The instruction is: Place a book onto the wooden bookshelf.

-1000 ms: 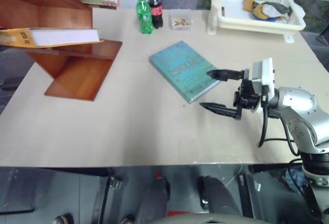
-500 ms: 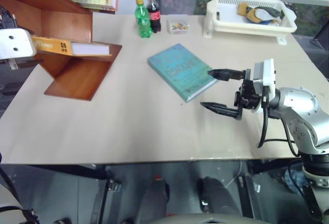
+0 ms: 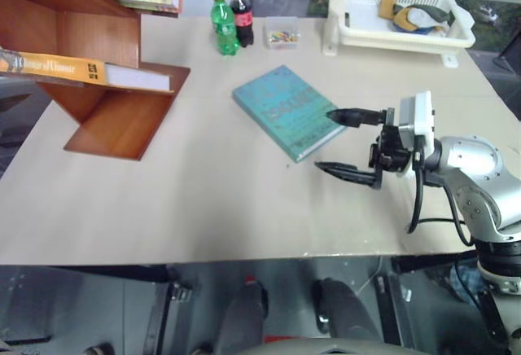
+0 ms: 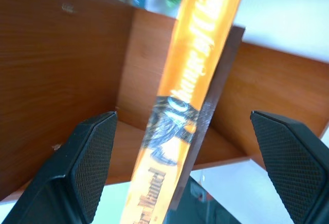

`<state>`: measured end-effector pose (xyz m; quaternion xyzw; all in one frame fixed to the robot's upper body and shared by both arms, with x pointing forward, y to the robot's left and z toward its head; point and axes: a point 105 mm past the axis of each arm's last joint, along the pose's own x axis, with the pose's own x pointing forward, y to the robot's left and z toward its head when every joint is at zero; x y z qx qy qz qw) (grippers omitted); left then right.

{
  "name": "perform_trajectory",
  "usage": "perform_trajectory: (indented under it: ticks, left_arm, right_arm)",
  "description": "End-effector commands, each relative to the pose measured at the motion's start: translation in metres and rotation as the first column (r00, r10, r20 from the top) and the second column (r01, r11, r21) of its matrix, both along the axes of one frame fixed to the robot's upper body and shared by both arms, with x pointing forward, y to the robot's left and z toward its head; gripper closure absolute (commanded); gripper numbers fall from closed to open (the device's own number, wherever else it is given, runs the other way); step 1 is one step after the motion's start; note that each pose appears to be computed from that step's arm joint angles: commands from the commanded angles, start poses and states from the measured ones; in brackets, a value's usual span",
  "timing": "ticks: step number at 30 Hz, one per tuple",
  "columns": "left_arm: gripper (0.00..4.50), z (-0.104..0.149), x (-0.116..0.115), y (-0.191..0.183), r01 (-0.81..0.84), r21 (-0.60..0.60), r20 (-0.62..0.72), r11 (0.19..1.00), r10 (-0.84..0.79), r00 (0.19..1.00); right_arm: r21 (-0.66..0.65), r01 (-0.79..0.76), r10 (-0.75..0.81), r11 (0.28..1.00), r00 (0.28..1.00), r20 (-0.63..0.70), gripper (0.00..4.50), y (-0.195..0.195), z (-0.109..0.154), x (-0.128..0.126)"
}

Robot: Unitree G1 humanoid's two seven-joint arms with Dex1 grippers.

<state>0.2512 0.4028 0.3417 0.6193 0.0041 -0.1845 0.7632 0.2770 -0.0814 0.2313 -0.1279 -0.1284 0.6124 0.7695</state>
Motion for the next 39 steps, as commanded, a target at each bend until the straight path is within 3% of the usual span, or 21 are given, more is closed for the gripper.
perform_trajectory:
  ticks: [1, 10, 17, 24, 27, 32, 34, 36, 38, 39]
  left_arm:
    - [0.06, 0.028, -0.022, -0.013, 0.076, -0.018, 0.111, 0.997, -0.073, 0.991]
    - [0.06, -0.004, -0.036, -0.091, 0.215, -0.191, 0.122, 0.958, -0.195, 0.973]
    - [0.06, -0.055, -0.032, -0.129, 0.228, -0.339, 0.034, 0.913, -0.230, 0.973]
    - [0.06, -0.128, -0.027, -0.169, 0.175, -0.502, -0.074, 0.847, -0.244, 0.967]
    - [0.06, -0.140, -0.021, -0.179, 0.148, -0.557, -0.060, 0.817, -0.218, 0.974]
    - [0.06, -0.154, -0.004, -0.194, 0.062, -0.715, -0.022, 0.696, -0.111, 0.994]
    - [0.06, -0.163, 0.003, -0.199, 0.015, -0.795, -0.048, 0.607, -0.088, 0.995]
    - [0.06, -0.171, -0.002, -0.210, -0.030, -0.875, -0.139, 0.483, -0.191, 0.972]
    - [0.06, -0.172, -0.005, -0.210, -0.049, -0.896, -0.161, 0.441, -0.221, 0.962]
    - [0.06, -0.176, -0.006, -0.205, -0.077, -0.885, -0.187, 0.459, -0.198, 0.962]
  right_arm:
    - [0.018, -0.019, 0.018, 1.000, 0.998, 0.056, 0.00, 0.001, 0.013, -0.001]
    - [0.149, -0.063, 0.055, 0.987, 0.997, 0.058, 0.00, 0.012, 0.042, 0.002]
    - [0.203, -0.070, 0.063, 0.977, 0.997, 0.043, 0.00, 0.014, 0.052, 0.000]
    - [0.253, -0.072, 0.064, 0.965, 0.997, 0.040, 0.00, 0.019, 0.060, -0.004]
    - [0.262, -0.069, 0.061, 0.962, 0.997, 0.037, 0.00, 0.020, 0.061, -0.006]
    - [0.247, -0.037, 0.035, 0.968, 0.999, 0.011, 0.00, 0.020, 0.054, -0.007]
    - [0.182, 0.030, -0.031, 0.983, 1.000, 0.005, 0.00, 0.018, 0.040, 0.001]
    - [0.099, 0.079, -0.080, 0.992, 0.997, 0.007, 0.00, 0.016, 0.023, 0.006]
    - [0.019, 0.106, -0.106, 0.994, 0.994, 0.004, 0.00, 0.013, 0.007, 0.009]
    - [-0.030, 0.135, -0.135, 0.990, 0.991, 0.003, 0.00, 0.007, -0.004, 0.013]
